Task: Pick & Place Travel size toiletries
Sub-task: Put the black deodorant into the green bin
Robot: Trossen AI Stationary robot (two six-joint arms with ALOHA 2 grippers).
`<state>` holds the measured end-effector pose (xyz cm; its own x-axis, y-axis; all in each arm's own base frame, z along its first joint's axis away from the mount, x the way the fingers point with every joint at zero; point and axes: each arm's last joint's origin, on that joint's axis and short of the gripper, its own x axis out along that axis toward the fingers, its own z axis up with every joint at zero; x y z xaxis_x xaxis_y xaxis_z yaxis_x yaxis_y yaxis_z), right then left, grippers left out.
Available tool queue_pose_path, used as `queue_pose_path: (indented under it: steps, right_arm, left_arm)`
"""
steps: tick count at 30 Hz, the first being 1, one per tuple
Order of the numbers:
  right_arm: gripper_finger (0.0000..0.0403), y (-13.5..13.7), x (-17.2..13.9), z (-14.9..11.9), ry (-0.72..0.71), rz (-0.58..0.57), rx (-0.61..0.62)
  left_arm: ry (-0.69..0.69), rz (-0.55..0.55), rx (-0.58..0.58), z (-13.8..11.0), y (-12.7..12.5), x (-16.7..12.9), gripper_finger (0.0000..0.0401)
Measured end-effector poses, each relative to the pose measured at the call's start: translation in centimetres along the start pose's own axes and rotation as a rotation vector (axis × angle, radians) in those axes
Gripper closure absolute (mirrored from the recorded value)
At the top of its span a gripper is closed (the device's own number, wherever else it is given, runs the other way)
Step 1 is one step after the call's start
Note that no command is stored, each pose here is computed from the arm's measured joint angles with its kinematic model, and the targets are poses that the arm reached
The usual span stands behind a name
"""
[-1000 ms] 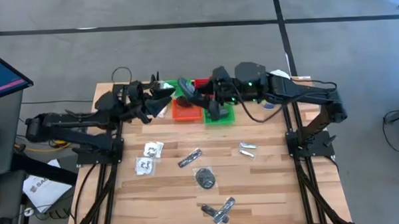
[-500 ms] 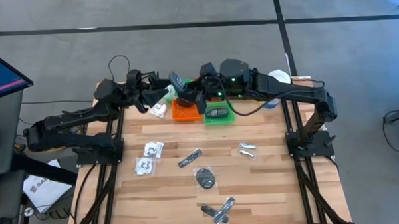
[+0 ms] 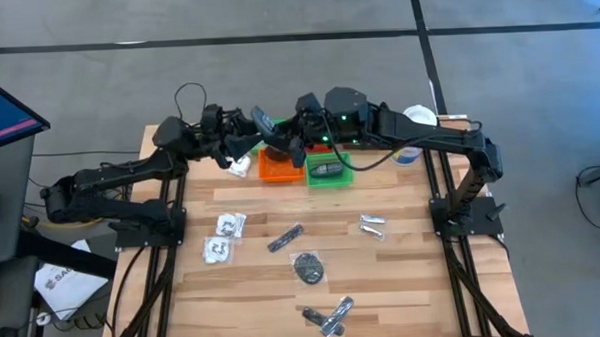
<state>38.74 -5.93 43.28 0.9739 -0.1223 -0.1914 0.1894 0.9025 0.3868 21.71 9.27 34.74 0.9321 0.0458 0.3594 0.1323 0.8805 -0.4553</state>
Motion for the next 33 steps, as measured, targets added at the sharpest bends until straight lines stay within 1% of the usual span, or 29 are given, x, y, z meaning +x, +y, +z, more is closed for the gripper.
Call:
queue_pose_path:
  steps: [7,10,15,17,20,22,25,33]
  right_arm:
    - [0.0207,0.0,0.0,0.0,0.002,0.002,0.009]
    - [0.0207,0.1,0.0,-0.1,0.003,0.003,0.01]
    - [0.0207,0.1,0.0,0.0,0.003,0.003,0.012]
    - [0.0207,0.1,0.0,-0.1,0.003,0.003,0.012]
    - [0.0207,0.1,0.0,-0.1,0.004,0.004,0.012]
    - [0.0207,0.1,0.0,-0.1,0.011,0.002,0.012]
    - [0.0207,0.2,0.0,-0.1,0.009,0.004,0.017]
    - [0.0207,0.3,0.0,-0.2,0.012,0.005,0.023]
  left_arm:
    - [-0.025,-0.009,0.088,0.5,-0.2,0.1,0.0099]
    - [-0.032,-0.014,0.095,0.8,-0.4,0.2,0.0092]
    - [-0.051,-0.013,0.107,1.3,-0.5,0.8,0.0053]
    - [-0.029,-0.001,0.081,1.1,-0.1,1.2,0.0035]
    - [0.015,-0.025,0.042,0.5,0.3,2.1,0.0012]
    - [0.025,-0.039,0.034,0.1,0.3,2.6,0.0004]
    - [0.02,-0.052,0.047,0.2,0.1,3.0,0.0007]
    - [0.007,-0.053,0.053,0.6,0.0,3.0,0.0031]
